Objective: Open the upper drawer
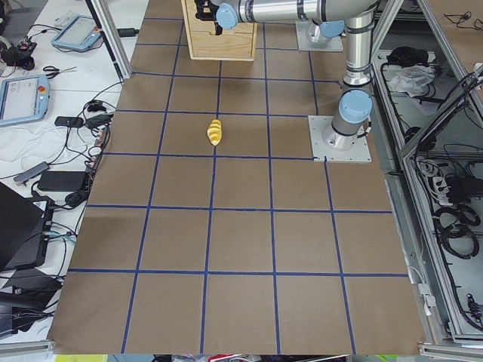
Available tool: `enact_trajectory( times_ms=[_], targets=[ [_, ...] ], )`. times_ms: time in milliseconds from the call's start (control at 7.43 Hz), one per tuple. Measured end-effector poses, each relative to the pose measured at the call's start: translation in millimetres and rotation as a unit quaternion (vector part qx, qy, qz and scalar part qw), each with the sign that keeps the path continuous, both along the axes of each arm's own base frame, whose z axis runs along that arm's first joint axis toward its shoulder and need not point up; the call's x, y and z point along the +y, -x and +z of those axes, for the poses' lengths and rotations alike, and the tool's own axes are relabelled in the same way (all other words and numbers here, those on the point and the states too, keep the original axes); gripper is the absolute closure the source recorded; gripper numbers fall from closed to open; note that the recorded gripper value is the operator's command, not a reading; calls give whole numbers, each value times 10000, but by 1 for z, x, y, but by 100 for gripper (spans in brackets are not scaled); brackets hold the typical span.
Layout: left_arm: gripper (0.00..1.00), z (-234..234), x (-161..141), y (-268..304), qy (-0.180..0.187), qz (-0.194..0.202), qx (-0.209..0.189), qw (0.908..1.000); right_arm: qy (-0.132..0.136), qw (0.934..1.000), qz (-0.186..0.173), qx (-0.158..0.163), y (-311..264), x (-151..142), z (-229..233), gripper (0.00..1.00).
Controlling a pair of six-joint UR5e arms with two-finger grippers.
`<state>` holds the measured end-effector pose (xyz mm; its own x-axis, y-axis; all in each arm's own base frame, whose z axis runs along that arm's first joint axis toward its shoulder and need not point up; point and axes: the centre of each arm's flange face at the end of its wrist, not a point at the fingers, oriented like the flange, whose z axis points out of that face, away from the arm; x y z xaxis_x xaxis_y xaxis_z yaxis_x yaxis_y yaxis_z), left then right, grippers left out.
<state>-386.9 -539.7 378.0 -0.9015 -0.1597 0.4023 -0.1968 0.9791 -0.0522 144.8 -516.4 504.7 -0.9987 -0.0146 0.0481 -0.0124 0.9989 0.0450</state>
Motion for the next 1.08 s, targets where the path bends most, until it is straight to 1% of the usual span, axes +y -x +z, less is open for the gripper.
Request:
enact_trajectory(
  times_ms=[269, 673, 1077],
  targets=[
    [0, -2, 0, 1, 16, -57, -9, 10000, -1, 10000, 1, 0, 0, 0, 0, 0],
    [0, -4, 2, 0, 66, -287, -75, 9995, 3, 10000, -3, 0, 0, 0, 0, 0],
    [0, -4, 4, -4, 196, -643, -180, 9976, 1, 10000, 1, 0, 0, 0, 0, 0]
  ],
)
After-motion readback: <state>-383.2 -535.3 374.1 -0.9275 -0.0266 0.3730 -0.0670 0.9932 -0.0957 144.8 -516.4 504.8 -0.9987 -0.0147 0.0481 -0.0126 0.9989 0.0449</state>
